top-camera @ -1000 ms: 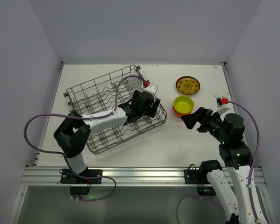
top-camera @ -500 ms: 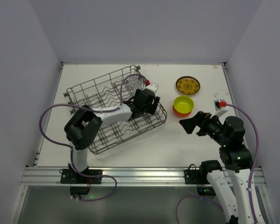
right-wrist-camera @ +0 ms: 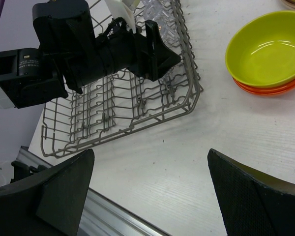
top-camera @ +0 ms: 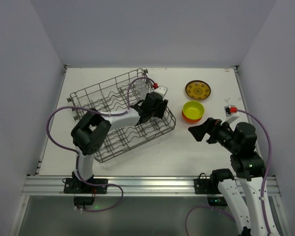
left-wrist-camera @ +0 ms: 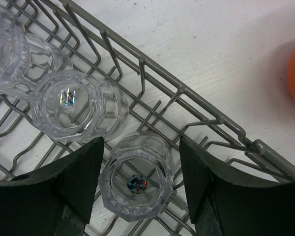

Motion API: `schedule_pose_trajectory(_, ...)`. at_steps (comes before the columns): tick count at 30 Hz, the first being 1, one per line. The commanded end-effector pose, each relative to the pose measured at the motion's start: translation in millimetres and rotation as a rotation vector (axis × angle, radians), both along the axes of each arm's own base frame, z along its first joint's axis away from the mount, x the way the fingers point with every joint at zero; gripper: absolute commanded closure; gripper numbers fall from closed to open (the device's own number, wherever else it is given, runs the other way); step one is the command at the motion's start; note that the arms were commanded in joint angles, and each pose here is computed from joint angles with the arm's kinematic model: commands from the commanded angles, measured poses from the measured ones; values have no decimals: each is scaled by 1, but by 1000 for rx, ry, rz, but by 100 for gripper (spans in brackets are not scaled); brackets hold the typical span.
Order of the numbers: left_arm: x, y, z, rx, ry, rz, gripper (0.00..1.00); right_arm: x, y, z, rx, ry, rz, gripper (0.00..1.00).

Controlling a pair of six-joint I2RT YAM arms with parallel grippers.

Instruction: Unload the mixed dishes from the dish rack

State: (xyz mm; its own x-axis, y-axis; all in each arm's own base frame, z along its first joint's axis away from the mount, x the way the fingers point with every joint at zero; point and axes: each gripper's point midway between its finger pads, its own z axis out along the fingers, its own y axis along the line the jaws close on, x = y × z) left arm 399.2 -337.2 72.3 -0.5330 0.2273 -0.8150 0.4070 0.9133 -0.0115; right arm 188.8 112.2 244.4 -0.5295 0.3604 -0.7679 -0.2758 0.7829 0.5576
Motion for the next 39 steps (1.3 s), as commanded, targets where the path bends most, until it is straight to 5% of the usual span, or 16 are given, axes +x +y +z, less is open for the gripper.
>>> schedule_pose_trajectory(1, 15, -15, 21, -58, -54, -15, 35, -1, 3, 6, 5, -20, 22, 1)
schedule_pose_trajectory(18, -4, -15, 65, -143, -87, -9, 92, -1, 3, 7, 7, -23, 23, 1)
schedule_pose_trajectory(29, -25, -15, 127, -246, -153, -36, 100, 4, 4, 5, 5, -29, 24, 1)
schedule_pose_trajectory(39, -134, 0, 237, -860, -159, -250, 100, -27, 70, 25, 358, -145, 498, 2)
